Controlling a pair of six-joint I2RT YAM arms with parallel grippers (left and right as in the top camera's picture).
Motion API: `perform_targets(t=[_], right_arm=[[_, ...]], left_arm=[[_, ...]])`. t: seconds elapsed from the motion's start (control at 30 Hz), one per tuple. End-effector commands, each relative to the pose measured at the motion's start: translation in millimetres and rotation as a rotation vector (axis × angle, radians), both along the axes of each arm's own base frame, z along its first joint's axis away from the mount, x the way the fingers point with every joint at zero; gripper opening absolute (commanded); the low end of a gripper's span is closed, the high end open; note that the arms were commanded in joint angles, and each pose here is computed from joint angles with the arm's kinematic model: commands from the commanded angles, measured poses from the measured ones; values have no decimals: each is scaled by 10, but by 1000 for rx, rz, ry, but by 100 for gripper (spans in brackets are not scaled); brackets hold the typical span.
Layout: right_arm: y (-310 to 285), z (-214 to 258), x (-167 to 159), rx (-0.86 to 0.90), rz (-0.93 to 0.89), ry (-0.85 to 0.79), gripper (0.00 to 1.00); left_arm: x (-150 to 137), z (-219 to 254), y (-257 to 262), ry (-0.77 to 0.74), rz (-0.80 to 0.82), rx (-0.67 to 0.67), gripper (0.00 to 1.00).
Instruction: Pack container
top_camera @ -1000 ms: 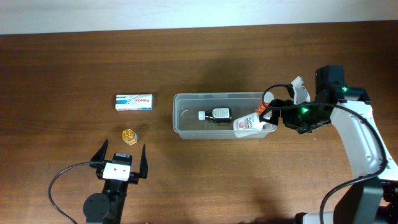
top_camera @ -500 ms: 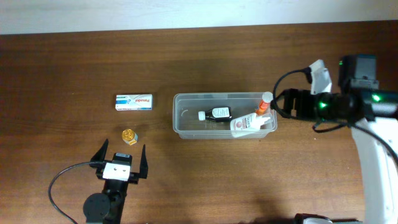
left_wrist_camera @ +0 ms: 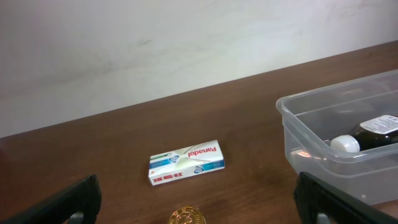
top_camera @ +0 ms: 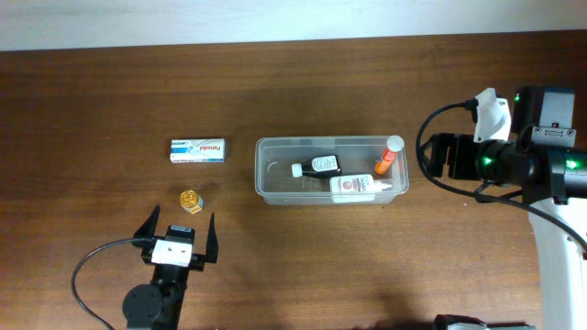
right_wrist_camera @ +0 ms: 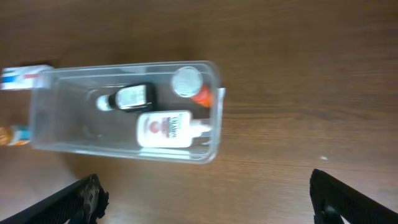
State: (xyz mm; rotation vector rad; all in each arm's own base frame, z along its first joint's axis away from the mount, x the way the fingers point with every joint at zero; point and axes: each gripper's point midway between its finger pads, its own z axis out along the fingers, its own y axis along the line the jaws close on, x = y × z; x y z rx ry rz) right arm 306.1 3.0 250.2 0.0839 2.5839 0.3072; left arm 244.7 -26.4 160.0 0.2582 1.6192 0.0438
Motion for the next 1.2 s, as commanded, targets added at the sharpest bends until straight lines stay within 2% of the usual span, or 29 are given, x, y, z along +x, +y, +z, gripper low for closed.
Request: perform_targets(t=[0.0, 0.23, 0.5, 0.77, 1.17], right_arm=[[-272, 58, 21, -139, -80, -19, 98], [-621, 93, -4, -298, -206, -8, 98], [-1084, 92, -26, -237, -466, -7, 98], [-1394, -106, -60, -179, -562, 62, 98], [-1410, -260, -2, -171, -554, 111, 98]], left_arm=[[-5, -14, -33, -1, -19, 15, 99], [-5, -14, -33, -1, -19, 15, 100], [-5, -14, -33, -1, -19, 15, 99], [-5, -14, -33, -1, -19, 15, 99], [-5, -14, -33, -1, -19, 15, 99]])
